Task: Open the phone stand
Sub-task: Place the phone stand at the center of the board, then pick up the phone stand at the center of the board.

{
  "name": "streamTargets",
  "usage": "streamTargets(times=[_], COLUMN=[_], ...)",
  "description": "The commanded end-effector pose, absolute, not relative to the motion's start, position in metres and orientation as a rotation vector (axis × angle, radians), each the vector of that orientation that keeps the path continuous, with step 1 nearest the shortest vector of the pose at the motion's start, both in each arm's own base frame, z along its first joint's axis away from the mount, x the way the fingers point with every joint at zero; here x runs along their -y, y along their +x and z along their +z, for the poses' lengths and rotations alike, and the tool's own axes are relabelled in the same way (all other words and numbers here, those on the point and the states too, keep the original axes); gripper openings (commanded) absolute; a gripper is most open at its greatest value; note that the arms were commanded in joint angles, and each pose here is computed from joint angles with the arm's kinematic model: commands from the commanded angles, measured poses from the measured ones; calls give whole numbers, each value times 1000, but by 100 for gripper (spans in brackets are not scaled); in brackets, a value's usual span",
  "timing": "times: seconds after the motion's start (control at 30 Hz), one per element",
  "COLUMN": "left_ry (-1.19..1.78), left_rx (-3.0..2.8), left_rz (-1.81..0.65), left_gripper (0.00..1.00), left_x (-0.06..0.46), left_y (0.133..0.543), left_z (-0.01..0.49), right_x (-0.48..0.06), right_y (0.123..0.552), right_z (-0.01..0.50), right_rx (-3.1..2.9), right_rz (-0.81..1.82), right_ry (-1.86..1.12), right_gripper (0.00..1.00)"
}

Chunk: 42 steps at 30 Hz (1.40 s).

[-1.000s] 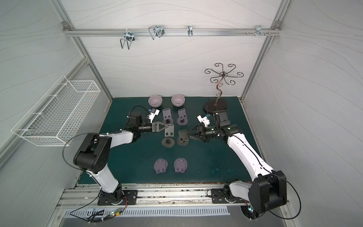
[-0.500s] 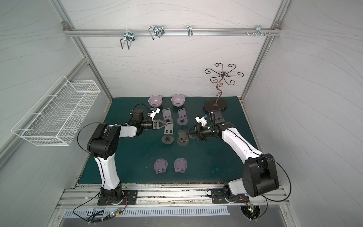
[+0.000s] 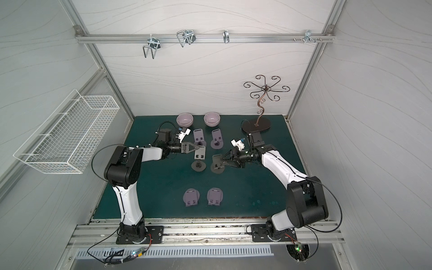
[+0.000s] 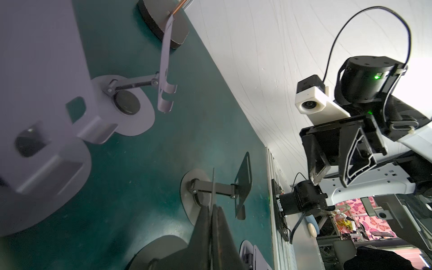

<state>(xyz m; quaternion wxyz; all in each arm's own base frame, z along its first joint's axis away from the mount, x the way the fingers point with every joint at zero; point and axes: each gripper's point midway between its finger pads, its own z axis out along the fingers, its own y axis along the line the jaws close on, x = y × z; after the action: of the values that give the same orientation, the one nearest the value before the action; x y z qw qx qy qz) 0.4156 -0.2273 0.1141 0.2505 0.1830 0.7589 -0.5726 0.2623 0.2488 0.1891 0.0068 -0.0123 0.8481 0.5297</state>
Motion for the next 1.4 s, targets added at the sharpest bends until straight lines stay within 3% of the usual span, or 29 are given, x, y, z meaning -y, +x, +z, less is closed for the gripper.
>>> streamTargets(times=[0.0,0.13,0.53,0.87,1.07,1.13,1.37], left_ry=[500,485,418,138,199,212,325], left_rx=[-2067,-2076,-2045,-2052,-2191,-2231,-2418], left_rz=[-1496,-1473,-1394,-1152,-991,-1041,-1128], left_gripper=[18,28,43,48,54,55,57], left_x=[221,218,208,179,199,214,254], left_y=[418,417,420,432,378,354,251], left_z=[115,119,142,182,217,223,199], right_x=[-250,-249,-250,-242,-232,-228,-201], right_y=[258,254,250,235,217,209,179], right_z=[202,202,206,237,251,251,249], right_rx=[-2606,-2605,-2591,-2522,-2480,-2474,-2450], right_rz=[1666,1677,1687,1669,1631,1618,1447], right_ry=[-106,-105,-117,-167,-180,-180,-170], right_gripper=[38,38,38,38,39,39,44])
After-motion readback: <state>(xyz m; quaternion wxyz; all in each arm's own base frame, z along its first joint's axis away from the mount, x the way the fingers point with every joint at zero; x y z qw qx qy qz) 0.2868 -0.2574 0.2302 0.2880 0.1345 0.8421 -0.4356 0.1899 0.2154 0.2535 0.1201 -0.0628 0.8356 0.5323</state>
